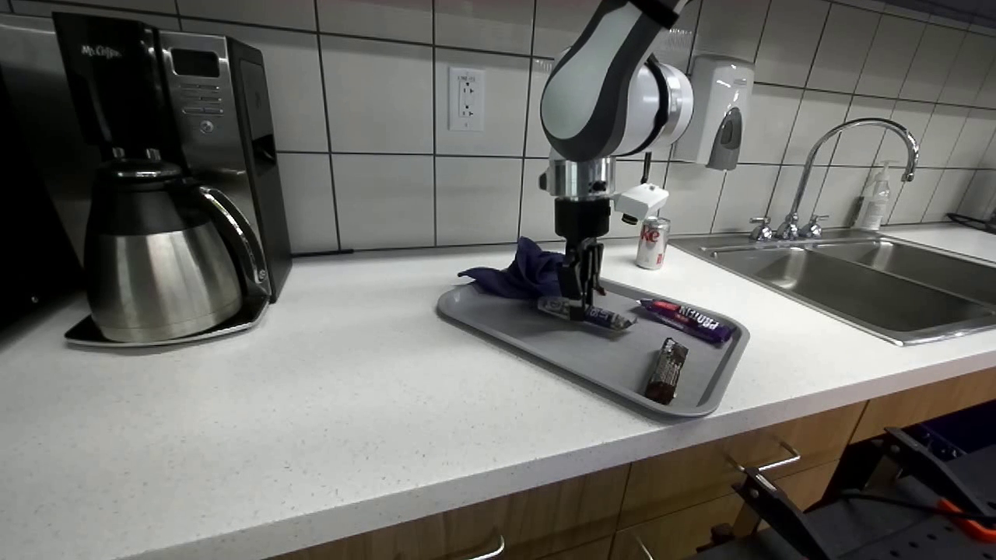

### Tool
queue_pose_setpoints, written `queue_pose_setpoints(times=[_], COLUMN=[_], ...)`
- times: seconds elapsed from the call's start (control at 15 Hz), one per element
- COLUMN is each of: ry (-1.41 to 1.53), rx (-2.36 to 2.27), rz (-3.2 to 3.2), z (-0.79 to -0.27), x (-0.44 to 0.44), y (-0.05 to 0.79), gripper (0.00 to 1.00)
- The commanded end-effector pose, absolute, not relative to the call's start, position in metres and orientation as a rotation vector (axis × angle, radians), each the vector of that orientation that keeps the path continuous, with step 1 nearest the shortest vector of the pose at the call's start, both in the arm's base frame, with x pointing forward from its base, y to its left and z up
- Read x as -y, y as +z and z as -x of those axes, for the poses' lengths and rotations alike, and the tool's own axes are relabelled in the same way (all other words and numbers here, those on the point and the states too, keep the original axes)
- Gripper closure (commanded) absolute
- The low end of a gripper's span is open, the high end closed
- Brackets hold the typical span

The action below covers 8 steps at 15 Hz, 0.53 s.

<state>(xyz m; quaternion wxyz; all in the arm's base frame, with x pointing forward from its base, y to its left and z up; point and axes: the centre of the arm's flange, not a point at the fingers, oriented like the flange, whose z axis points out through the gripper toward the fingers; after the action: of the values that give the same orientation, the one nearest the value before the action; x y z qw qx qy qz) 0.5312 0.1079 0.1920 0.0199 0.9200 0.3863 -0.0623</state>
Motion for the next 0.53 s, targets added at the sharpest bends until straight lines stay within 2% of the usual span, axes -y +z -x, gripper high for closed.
queue_pose_setpoints(times=[0.0, 0.47], ry=[-0.133, -0.08], rx=[-1.183, -1.218], rz=[-2.867, -2.851], z=[-0.53, -0.522], x=[-0.111, -0.13], y=[0.221, 0.249], gripper=[0.91, 0.91])
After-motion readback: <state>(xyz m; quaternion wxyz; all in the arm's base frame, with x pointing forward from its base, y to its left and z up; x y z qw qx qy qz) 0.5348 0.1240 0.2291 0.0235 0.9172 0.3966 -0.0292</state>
